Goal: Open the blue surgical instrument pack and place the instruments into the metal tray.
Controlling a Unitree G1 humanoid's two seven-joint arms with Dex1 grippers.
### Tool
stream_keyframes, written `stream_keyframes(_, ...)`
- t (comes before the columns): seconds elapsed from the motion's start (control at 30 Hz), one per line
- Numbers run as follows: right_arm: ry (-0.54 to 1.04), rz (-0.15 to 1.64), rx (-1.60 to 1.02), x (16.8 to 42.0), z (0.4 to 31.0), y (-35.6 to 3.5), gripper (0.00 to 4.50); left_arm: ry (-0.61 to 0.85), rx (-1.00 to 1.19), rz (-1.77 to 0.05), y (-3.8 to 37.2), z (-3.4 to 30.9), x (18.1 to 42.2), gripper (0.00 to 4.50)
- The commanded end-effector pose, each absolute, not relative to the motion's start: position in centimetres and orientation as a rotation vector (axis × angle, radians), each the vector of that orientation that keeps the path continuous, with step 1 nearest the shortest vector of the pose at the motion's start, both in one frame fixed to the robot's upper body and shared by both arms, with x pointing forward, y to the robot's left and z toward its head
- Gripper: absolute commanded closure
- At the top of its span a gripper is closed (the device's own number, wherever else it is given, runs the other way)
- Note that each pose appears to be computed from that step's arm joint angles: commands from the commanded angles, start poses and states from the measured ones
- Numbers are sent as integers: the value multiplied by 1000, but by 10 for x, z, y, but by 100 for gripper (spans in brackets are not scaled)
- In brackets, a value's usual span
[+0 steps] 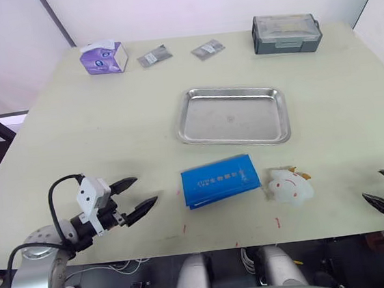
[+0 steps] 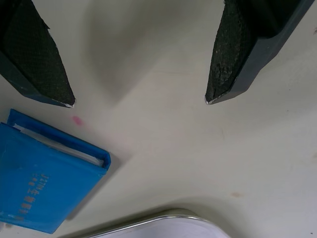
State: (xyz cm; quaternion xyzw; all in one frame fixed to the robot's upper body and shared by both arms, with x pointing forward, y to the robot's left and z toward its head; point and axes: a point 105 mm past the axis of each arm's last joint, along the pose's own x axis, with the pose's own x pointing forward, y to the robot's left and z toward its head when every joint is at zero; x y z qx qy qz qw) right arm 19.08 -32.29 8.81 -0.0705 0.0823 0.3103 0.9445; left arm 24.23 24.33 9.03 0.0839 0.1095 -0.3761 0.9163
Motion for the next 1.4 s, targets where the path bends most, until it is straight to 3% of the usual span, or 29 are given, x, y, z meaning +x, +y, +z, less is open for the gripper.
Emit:
stream_keyframes(0.03,122,630,-192,195,106,-326,0,199,185,-779,243,96,238,6)
stream_keyframes(0.33,104,629,-230,206,122,-325,0,190,172,-788,243,96,232,6)
stream_keyframes(0.57,82,645,-212,209,122,-314,0,184,194,-798,247,98,242,6)
stream_keyframes(1.03,69,796,-257,240,141,-241,0,212,294,-1034,229,98,260,6)
stream_keyframes(1.1,75,820,-273,243,144,-230,0,207,304,-1072,226,99,262,60)
stream_keyframes(1.13,73,829,-278,245,145,-225,0,203,304,-1086,225,100,263,109)
stream_keyframes(1.17,73,835,-276,246,147,-220,0,199,305,-1098,223,100,265,109)
stream_keyframes(1.23,88,875,-279,250,147,-207,0,191,321,-1126,219,100,268,169)
stream_keyframes(1.27,97,905,-281,251,147,-200,25,190,328,-1139,218,100,269,185)
stream_keyframes(1.37,119,967,-286,254,145,-183,105,189,347,-1171,214,98,271,286)
stream_keyframes(1.4,128,992,-291,256,144,-177,183,191,355,-1183,213,97,272,358)
